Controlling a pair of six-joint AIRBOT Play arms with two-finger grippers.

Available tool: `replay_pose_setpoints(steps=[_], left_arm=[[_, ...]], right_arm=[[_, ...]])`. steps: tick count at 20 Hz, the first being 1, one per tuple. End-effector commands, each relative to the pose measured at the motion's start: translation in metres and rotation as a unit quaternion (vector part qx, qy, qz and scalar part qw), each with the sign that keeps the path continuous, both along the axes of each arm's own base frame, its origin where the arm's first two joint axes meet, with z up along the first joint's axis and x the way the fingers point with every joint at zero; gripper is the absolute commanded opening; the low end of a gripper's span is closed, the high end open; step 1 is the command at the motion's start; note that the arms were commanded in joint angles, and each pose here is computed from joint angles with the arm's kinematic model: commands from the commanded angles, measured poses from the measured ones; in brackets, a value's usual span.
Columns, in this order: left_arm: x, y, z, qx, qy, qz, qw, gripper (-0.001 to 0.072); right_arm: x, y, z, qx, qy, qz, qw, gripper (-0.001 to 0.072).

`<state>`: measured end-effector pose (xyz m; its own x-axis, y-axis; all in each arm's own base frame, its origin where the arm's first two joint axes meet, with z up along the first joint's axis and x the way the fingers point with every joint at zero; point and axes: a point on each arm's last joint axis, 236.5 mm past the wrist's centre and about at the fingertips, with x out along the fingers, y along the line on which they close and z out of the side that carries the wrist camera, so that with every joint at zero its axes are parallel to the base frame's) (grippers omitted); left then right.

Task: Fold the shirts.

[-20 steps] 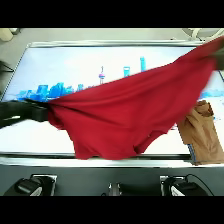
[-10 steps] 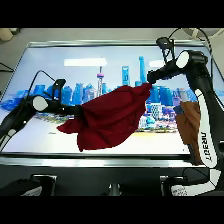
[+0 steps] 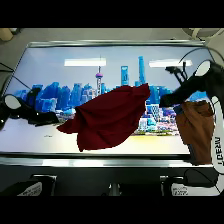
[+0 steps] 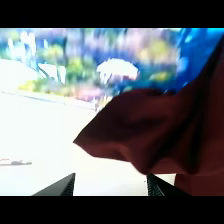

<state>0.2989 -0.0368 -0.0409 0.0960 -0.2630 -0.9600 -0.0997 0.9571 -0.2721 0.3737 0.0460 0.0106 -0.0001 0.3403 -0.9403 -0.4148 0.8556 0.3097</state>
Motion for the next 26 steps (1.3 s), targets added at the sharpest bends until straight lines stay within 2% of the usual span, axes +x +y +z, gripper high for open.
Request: replay_pose_setpoints(steps=[1, 3, 7, 8, 9, 10, 12, 15, 20, 22, 23, 24, 26], left_arm=[[-0.024, -0.018, -0.044, -0.061, 0.012, 0.051, 0.997, 0.0571], [-0.014, -0.029, -0.054, -0.078, -0.017, 0.07, 0.994, 0.057], [0.003, -0.032, -0.058, -0.065, -0.053, 0.07, 0.994, 0.0569], [0.008, -0.031, -0.059, -0.062, -0.061, 0.073, 0.994, 0.0546], [0.012, -0.029, -0.06, -0.059, -0.068, 0.08, 0.993, 0.0501], [0.016, -0.027, -0.06, -0.058, -0.073, 0.094, 0.991, 0.0381], [0.02, -0.024, -0.059, -0.06, -0.074, 0.118, 0.988, 0.0028], [0.019, -0.026, -0.057, -0.063, -0.07, 0.116, 0.989, 0.0025], [0.015, -0.029, -0.051, -0.067, -0.067, 0.109, 0.989, 0.0025], [0.016, -0.03, -0.046, -0.069, -0.071, 0.107, 0.989, 0.0025], [0.018, -0.03, -0.041, -0.071, -0.073, 0.104, 0.989, 0.0025], [0.021, -0.031, -0.035, -0.073, -0.077, 0.1, 0.989, 0.0026], [0.033, -0.032, -0.016, -0.076, -0.1, 0.094, 0.988, 0.0025]], right_arm=[[-0.055, 0.05, -0.025, 0.085, 0.033, 0.022, 0.996, 0.0626], [-0.075, 0.067, -0.036, 0.092, 0.047, 0.032, 0.994, 0.0627], [-0.104, 0.094, -0.063, 0.092, 0.074, 0.055, 0.991, 0.0646], [-0.11, 0.103, -0.068, 0.106, 0.08, 0.05, 0.99, 0.0646], [-0.114, 0.113, -0.07, 0.125, 0.084, 0.048, 0.987, 0.0646], [-0.117, 0.121, -0.072, 0.14, 0.084, 0.043, 0.986, 0.0653], [-0.114, 0.131, -0.079, 0.16, 0.076, 0.013, 0.984, 0.0666], [-0.108, 0.136, -0.095, 0.174, 0.067, -0.037, 0.982, 0.0662], [-0.083, 0.156, -0.101, 0.232, 0.042, -0.097, 0.967, 0.051], [-0.069, 0.153, -0.104, 0.229, 0.019, -0.115, 0.966, 0.0344], [-0.066, 0.152, -0.103, 0.228, 0.015, -0.116, 0.967, 0.0171], [-0.066, 0.152, -0.102, 0.226, 0.012, -0.11, 0.968, 0.0042], [-0.057, 0.15, -0.094, 0.217, -0.013, -0.082, 0.973, 0.0021]])
